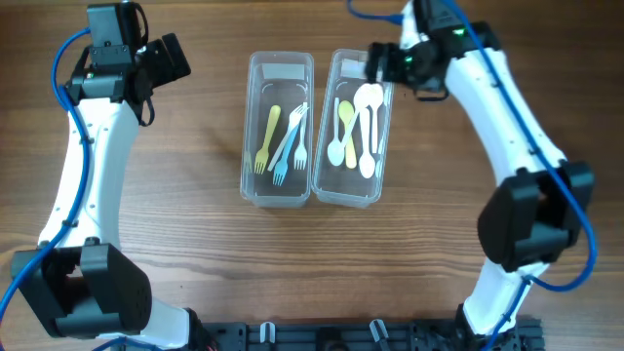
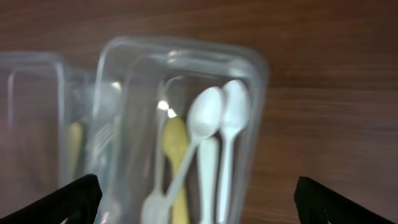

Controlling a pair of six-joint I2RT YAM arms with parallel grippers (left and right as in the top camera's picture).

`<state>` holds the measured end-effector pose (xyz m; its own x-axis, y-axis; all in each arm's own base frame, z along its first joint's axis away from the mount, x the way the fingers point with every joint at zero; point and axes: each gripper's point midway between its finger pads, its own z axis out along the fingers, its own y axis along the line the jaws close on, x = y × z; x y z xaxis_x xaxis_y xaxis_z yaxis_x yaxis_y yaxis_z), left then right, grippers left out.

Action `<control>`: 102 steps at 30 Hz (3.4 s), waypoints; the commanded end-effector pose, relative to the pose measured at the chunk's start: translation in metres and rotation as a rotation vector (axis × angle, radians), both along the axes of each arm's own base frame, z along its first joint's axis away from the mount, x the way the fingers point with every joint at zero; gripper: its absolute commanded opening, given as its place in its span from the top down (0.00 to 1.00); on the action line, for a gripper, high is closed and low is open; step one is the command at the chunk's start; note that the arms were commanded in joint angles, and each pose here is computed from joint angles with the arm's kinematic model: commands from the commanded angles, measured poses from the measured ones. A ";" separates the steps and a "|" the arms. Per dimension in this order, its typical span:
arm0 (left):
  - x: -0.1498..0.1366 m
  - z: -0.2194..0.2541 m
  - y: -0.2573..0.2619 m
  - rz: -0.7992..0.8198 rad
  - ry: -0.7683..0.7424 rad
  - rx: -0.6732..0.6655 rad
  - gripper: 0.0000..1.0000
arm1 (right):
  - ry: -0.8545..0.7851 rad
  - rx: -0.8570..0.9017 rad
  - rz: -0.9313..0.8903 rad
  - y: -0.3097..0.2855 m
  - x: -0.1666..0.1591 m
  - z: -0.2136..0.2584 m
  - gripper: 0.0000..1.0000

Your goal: Pack container

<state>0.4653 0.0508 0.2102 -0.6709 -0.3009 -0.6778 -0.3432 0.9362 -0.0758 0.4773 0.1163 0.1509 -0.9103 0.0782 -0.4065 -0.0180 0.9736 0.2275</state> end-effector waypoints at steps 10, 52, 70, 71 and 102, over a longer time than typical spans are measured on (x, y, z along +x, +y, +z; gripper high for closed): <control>0.001 0.013 0.003 0.019 -0.034 -0.006 0.00 | -0.278 -0.370 0.035 -0.097 -0.001 0.106 0.00; 0.001 0.013 0.003 0.019 -0.034 -0.005 0.00 | -1.163 -0.275 0.124 -0.087 -0.305 0.337 0.00; 0.001 0.013 0.003 0.019 -0.034 -0.006 0.00 | -1.255 -0.205 0.057 -0.081 -0.245 0.112 0.00; 0.001 0.013 0.003 0.019 -0.034 -0.005 0.00 | -1.243 -0.187 0.028 -0.084 -0.241 0.102 0.00; 0.001 0.013 0.003 0.019 -0.034 -0.005 0.00 | -1.157 -0.275 -0.021 -0.106 -0.231 0.024 0.00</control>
